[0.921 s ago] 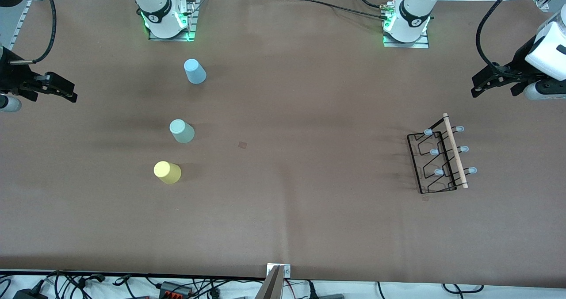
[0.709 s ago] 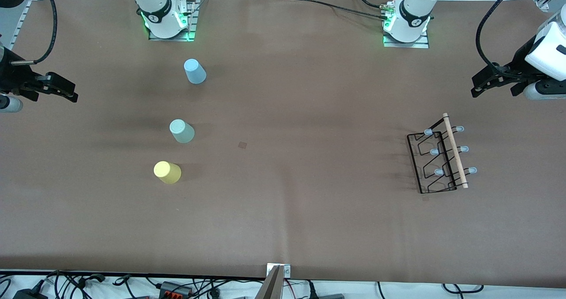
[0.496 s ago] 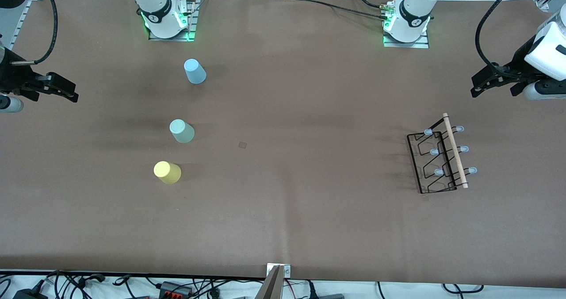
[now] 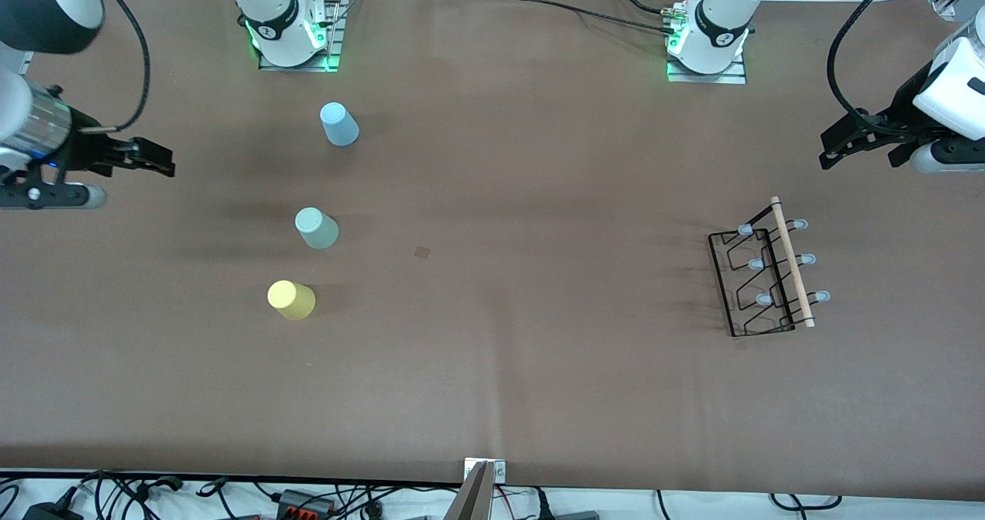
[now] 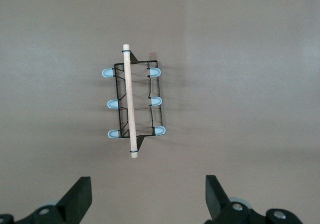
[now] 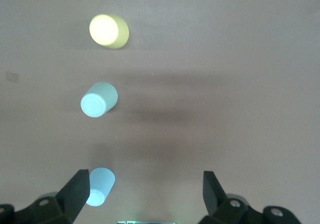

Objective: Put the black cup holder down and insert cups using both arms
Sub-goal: 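Reach the cup with the right gripper while the left gripper approaches the rack, then grasp the cup with the right gripper while the left gripper grasps the rack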

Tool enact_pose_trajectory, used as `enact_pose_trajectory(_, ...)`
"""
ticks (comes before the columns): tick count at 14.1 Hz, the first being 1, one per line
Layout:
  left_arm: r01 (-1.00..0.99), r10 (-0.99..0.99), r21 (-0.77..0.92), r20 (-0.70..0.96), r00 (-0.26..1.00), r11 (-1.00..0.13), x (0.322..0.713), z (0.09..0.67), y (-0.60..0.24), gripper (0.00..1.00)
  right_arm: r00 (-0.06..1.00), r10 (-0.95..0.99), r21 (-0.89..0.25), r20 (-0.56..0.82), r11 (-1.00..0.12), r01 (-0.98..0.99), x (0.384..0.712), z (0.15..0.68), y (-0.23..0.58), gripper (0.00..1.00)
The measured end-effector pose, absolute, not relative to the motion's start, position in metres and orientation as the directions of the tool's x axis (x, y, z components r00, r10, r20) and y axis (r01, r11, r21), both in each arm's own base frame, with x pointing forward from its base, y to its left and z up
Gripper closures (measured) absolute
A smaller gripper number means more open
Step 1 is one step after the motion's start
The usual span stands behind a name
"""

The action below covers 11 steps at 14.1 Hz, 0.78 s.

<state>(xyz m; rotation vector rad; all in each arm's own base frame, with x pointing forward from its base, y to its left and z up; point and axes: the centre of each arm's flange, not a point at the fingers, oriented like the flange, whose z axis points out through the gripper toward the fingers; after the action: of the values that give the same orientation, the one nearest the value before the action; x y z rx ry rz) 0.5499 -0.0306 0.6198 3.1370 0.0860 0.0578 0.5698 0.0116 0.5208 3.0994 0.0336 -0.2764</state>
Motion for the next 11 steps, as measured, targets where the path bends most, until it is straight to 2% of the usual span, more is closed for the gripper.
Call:
enact_pose_trajectory(5, 0.056, 0.056, 0.0, 0.005, 0.998, -0.998, 0.557, 0.603, -0.031, 0.0, 0.989, 0.049, 0.022, -0.137, -0.998, 0.053, 0.569, 0.43, 0.029, 0.0)
enact_pose_trajectory(9, 0.034, 0.037, -0.023, -0.188, 0.982, -0.999, 0.583, 0.521, -0.045, 0.0, 0.995, 0.042, 0.022, -0.087, -0.999, 0.044, 0.547, 0.363, 0.044, 0.0)
enact_pose_trajectory(11, 0.029, 0.035, -0.029, -0.233, 0.972, -0.999, 0.591, 0.505, -0.048, 0.0, 0.998, 0.007, 0.023, -0.058, -1.0, 0.008, 0.534, 0.342, 0.059, 0.0)
